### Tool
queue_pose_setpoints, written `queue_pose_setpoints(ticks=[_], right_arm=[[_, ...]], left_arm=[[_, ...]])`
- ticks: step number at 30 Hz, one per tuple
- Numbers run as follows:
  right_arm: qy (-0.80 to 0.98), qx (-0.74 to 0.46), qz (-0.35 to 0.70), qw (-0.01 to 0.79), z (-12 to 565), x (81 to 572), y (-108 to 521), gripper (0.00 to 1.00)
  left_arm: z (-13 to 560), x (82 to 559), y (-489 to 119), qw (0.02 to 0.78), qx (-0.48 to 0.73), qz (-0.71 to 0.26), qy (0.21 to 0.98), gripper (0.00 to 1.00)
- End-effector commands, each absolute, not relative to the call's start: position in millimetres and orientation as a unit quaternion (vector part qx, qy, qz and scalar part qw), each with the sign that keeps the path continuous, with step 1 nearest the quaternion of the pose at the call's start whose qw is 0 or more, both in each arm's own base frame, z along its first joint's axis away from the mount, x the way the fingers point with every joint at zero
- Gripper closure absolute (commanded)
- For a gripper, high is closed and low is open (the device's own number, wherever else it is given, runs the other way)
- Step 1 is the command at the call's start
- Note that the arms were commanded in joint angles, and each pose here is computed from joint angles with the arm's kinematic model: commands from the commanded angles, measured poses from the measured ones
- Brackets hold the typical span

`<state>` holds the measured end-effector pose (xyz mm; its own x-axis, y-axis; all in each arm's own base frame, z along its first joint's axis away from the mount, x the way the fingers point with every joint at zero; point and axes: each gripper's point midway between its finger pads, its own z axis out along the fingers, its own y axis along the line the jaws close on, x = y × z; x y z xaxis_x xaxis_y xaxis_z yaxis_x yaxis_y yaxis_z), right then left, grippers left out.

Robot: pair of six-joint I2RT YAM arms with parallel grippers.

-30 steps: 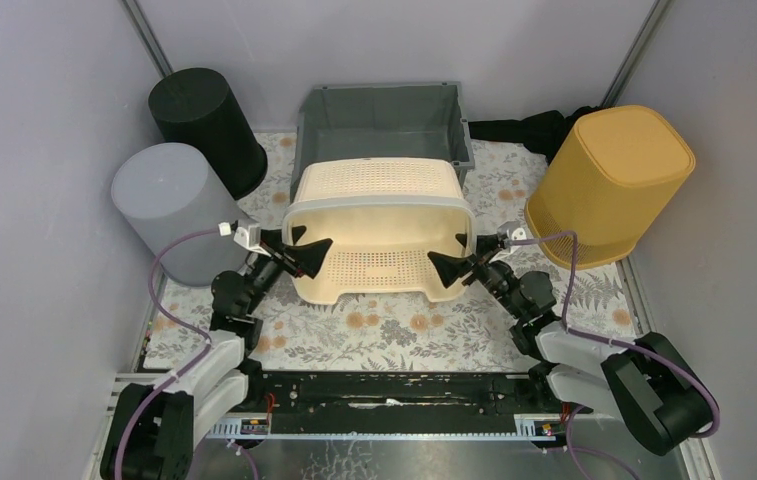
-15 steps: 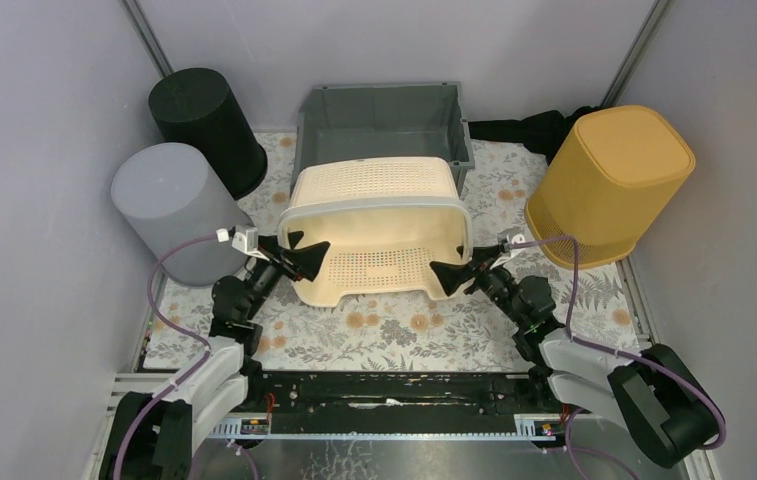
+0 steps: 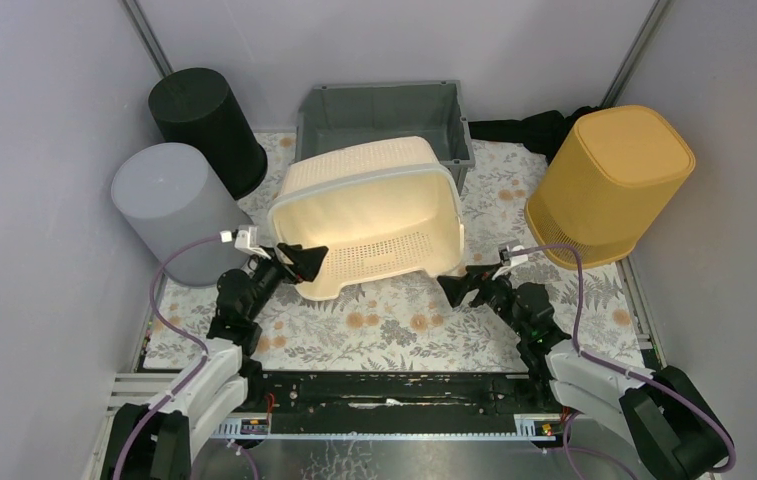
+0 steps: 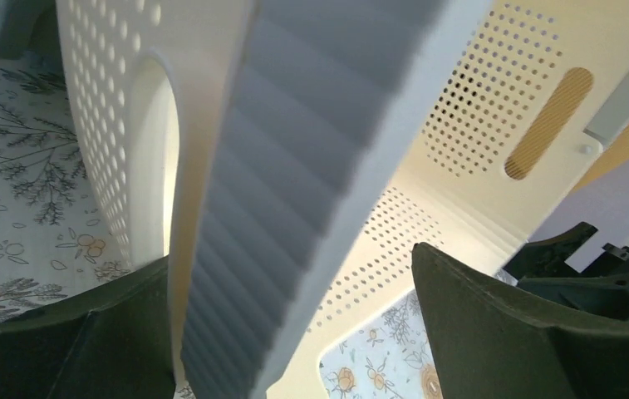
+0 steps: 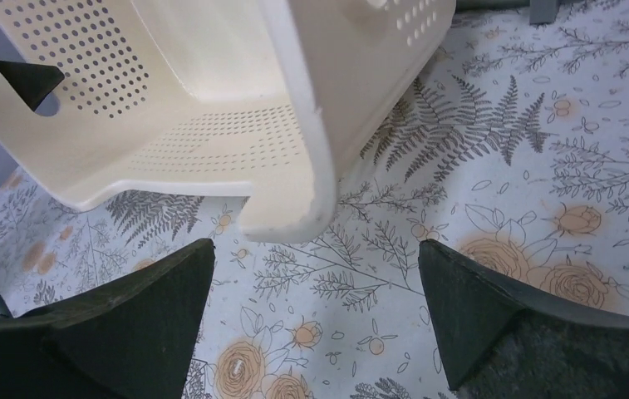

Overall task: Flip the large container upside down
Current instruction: Turn the container upside down at the center of the board.

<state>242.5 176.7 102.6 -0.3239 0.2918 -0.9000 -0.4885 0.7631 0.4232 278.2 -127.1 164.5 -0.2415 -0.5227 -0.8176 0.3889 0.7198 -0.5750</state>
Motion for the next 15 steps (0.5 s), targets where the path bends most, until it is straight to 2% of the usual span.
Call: queue_pose_setpoints(ticks=[1, 15], right_arm=[[0.751, -0.053, 0.332, 0.568, 96, 242, 174, 0.01], [0.787, -0.027, 0.309, 0.534, 79, 239, 166, 0.17]], left_arm=[[116, 268, -123, 0.541, -0.086, -0.356, 0.757, 0.00], [137, 271, -122, 0.545, -0.080, -0.340, 0.762, 0.00]])
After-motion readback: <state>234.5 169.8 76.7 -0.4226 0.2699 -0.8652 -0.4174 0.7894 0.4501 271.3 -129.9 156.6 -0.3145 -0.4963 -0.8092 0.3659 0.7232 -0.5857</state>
